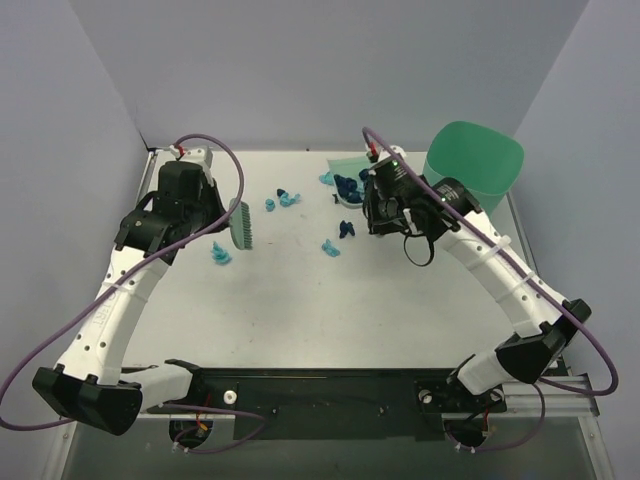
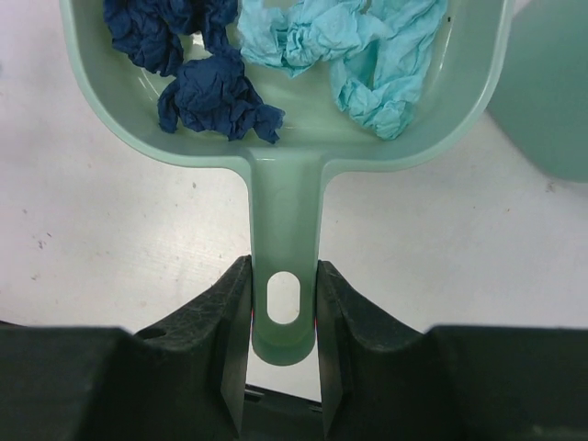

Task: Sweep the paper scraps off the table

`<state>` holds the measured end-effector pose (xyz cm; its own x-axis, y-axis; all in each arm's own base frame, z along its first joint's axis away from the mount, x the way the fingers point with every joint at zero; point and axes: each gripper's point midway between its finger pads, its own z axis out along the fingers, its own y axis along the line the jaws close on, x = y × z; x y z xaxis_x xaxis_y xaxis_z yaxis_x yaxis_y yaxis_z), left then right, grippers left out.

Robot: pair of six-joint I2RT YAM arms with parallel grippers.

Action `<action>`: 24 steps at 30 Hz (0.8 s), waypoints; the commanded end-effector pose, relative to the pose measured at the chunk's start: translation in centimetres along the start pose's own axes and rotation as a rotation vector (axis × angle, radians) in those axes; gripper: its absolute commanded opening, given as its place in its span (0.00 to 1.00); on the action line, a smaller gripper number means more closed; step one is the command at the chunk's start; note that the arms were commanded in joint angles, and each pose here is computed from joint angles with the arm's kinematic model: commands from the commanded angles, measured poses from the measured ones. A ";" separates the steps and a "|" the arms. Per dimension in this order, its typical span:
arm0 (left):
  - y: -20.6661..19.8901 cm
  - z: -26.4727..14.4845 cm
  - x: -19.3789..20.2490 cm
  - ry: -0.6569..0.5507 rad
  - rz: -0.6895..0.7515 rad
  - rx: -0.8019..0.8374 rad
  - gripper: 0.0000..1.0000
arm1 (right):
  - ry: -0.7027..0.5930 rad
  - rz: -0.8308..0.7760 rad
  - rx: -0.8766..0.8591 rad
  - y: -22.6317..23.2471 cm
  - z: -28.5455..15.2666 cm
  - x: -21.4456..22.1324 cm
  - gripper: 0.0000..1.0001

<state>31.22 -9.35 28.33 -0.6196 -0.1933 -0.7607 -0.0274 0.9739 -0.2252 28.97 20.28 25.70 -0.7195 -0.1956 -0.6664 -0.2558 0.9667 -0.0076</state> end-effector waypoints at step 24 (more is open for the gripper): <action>-2.0 1.6 -0.5 -0.021 -0.025 0.092 0.00 | -0.218 0.991 -0.335 -11.7 -2.8 -12.3 0.00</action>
<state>31.93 -10.69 27.11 -0.6406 -0.1929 -0.7433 0.0113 0.9655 -0.2603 38.04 10.58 32.76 -0.6498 0.5978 -0.4695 0.2318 0.7441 0.6266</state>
